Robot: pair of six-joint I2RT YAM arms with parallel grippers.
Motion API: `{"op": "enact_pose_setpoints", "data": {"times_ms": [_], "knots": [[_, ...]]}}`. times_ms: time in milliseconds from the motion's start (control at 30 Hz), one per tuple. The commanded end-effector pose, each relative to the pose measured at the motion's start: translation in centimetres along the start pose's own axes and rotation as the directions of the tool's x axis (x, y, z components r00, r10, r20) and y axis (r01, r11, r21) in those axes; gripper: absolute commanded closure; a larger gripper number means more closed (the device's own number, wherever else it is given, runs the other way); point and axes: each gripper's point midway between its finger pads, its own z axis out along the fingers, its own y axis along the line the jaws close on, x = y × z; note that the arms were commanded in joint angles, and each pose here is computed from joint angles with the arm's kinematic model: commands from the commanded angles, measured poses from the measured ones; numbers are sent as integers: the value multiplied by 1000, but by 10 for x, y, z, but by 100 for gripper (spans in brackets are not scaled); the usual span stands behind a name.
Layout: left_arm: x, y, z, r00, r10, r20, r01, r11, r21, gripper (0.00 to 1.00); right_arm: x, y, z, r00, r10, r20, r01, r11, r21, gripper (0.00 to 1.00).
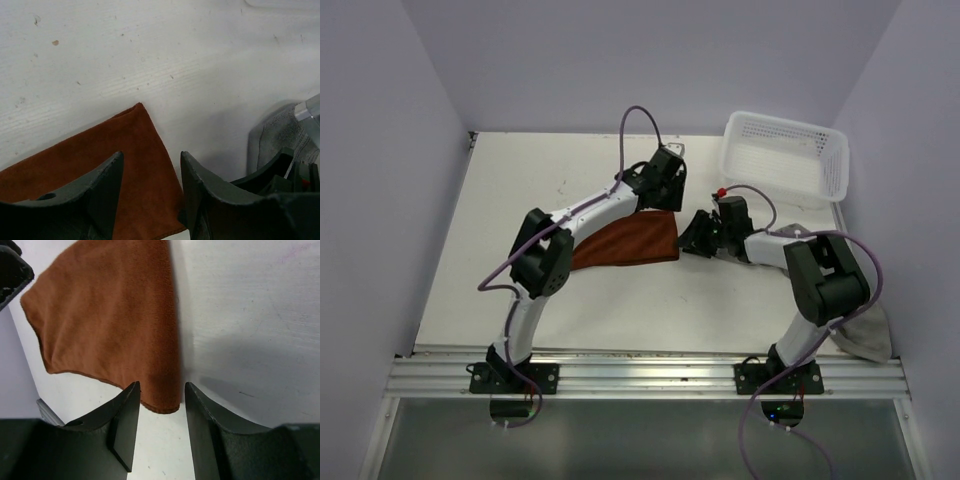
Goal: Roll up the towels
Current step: Roll the towel
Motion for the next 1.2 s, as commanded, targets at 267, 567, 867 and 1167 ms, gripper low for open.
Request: {"op": "enact_pose_setpoints", "data": {"times_ms": [267, 567, 867, 1167], "knots": [[-4, -19, 22, 999, 51, -17, -51, 999, -8, 47, 19, -6, 23, 999, 10, -40, -11, 1000, -29, 71], [21, -22, 44, 995, 77, -68, -79, 997, -26, 48, 32, -18, 20, 999, 9, -48, -9, 1000, -9, 92], [43, -17, 56, 990, 95, -105, -104, 991, -80, 51, 48, -22, 23, 998, 17, -55, -18, 1000, -17, 100], [42, 1, 55, 989, 117, -93, -132, 974, -185, 54, 60, -24, 23, 998, 12, -60, -12, 1000, -5, 100]]}}
